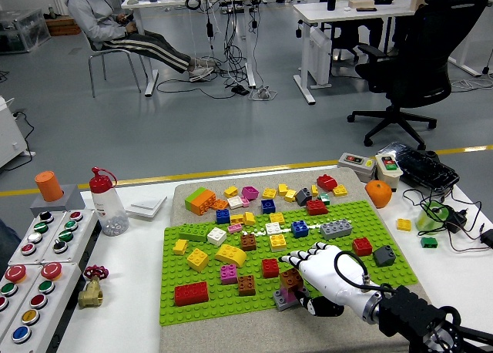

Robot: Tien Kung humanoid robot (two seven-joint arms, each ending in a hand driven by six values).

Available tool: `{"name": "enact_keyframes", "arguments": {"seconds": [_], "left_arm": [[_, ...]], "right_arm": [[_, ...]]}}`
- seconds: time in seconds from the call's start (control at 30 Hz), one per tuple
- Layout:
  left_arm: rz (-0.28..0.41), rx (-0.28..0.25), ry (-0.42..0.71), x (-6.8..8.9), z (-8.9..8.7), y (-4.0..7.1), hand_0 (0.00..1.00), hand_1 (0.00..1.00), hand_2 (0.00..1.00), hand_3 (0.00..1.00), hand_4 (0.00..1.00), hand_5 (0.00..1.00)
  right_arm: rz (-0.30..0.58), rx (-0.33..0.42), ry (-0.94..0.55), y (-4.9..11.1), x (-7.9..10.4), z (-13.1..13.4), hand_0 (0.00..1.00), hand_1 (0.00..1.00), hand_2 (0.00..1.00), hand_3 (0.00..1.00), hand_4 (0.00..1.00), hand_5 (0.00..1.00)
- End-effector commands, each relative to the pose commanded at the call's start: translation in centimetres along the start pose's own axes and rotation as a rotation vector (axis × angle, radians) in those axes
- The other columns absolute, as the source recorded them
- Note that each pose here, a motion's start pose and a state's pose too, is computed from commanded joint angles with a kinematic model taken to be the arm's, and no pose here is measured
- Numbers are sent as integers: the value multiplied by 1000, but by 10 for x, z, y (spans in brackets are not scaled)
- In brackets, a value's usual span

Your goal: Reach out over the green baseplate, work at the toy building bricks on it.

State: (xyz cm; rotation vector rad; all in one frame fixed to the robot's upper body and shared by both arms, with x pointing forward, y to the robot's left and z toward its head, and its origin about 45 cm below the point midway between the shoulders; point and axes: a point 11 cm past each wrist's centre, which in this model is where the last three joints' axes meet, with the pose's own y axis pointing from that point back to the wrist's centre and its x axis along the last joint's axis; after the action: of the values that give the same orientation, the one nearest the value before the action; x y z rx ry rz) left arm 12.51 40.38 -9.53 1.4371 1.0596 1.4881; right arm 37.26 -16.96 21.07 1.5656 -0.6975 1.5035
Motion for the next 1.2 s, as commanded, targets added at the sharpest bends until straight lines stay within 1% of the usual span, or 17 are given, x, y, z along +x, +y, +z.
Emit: {"name": "enact_keyframes", "arguments": {"seconds": [0.23, 0.6, 0.8, 1.2], "left_arm": [[1, -2, -1, 0, 1, 0, 661, 625, 627, 427, 356, 998], [0, -5, -2, 0, 3, 1, 661, 625, 628, 427, 356, 998], [0, -5, -2, 0, 2, 1, 660, 626, 627, 427, 357, 998], [-2, -7, -3, 0, 4, 1, 659, 624, 627, 426, 356, 998]], "right_arm": [[6, -1, 1, -1, 3, 1, 820, 756, 902, 885, 587, 376], [-13, 22, 8, -1, -1, -5, 818, 755, 891, 884, 594, 383], [-17, 21, 5, -2, -3, -6, 812, 753, 882, 882, 593, 389], [4, 6, -9, -4, -1, -5, 800, 745, 877, 875, 587, 397]]}}
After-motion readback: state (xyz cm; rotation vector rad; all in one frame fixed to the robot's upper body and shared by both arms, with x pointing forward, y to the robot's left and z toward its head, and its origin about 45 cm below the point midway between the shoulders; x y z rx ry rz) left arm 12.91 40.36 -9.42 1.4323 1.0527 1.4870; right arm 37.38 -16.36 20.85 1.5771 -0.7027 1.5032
